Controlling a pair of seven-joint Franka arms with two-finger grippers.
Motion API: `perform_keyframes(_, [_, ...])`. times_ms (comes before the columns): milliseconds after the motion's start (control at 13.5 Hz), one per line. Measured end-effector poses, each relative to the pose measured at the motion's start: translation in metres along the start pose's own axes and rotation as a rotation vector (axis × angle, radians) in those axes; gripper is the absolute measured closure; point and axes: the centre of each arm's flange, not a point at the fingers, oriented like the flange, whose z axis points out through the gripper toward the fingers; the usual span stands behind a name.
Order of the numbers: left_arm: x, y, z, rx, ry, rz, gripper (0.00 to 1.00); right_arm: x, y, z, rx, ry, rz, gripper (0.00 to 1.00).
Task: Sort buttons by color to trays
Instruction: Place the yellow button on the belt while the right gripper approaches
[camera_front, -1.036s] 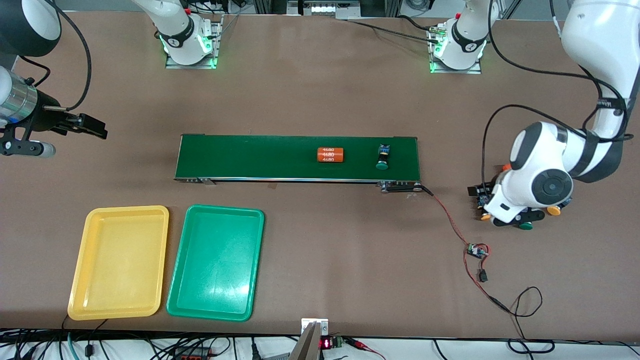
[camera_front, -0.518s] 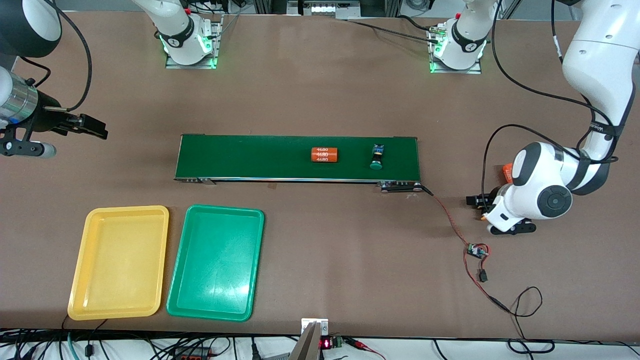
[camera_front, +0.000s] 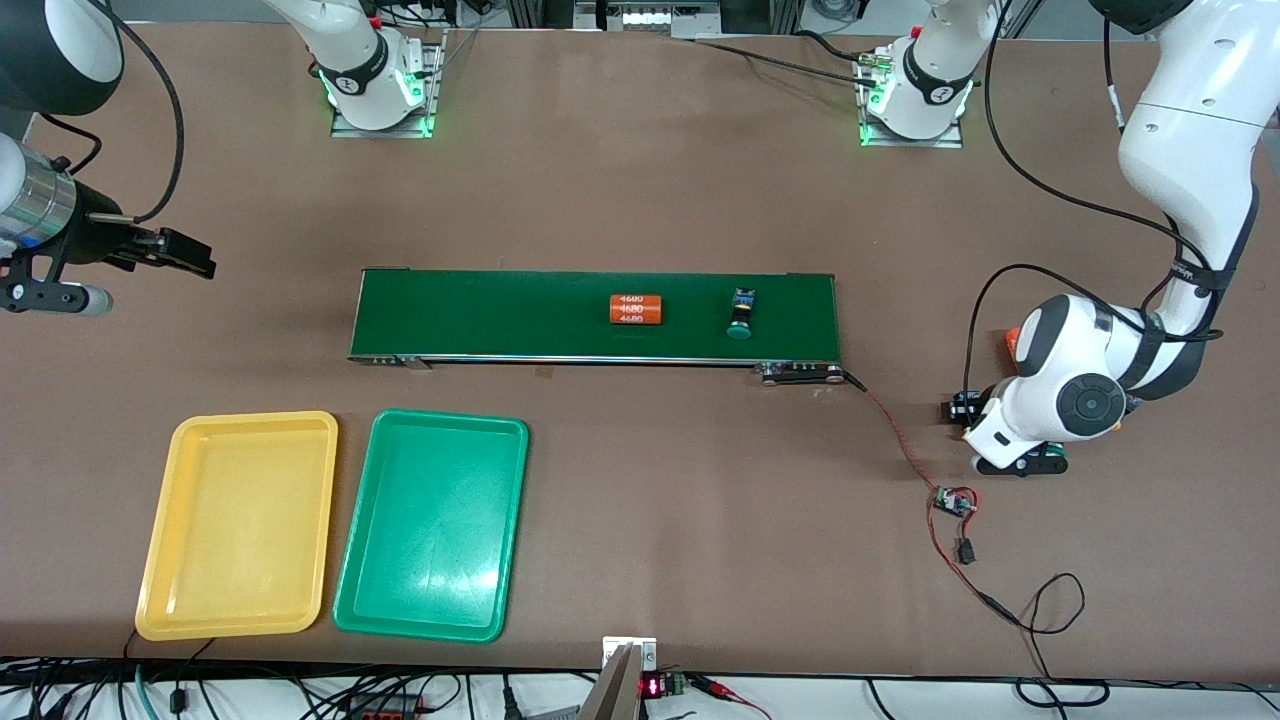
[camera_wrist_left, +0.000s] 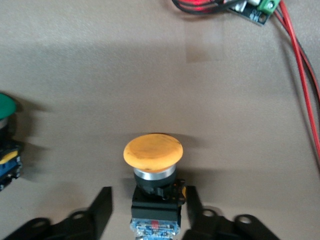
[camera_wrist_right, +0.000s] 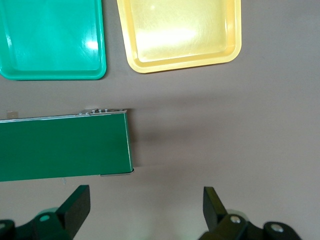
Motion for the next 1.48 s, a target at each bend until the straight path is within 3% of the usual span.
perform_keyframes(74, [-0.001, 0.001, 0.002, 0.000, -0.003, 0.002, 0.53, 0.000, 0.000, 0.000, 0.000, 0.000, 0.000, 0.00])
perform_keyframes(148, [0.000, 0.001, 0.001, -0.001, -0.002, 0.002, 0.59, 0.000, 0.000, 0.000, 0.000, 0.000, 0.000, 0.00])
perform_keyframes(444, [-0.002, 0.017, -0.012, -0.011, 0.003, 0.026, 0.59, 0.000, 0.000, 0.000, 0.000, 0.000, 0.000, 0.00])
perform_keyframes(740, [-0.030, 0.102, -0.083, -0.017, -0.009, 0.157, 0.59, 0.000, 0.000, 0.000, 0.000, -0.001, 0.000, 0.00])
perform_keyframes(1110, [-0.077, 0.180, -0.125, -0.058, -0.060, 0.133, 0.59, 0.000, 0.000, 0.000, 0.000, -0.001, 0.000, 0.00])
perform_keyframes(1332, [-0.113, 0.222, -0.113, -0.045, -0.097, 0.139, 0.59, 0.000, -0.001, 0.001, 0.008, -0.003, 0.001, 0.00])
perform_keyframes(1480, [-0.127, 0.235, -0.088, -0.055, -0.105, 0.119, 0.59, -0.001, -0.005, 0.005, 0.044, -0.015, 0.003, 0.00])
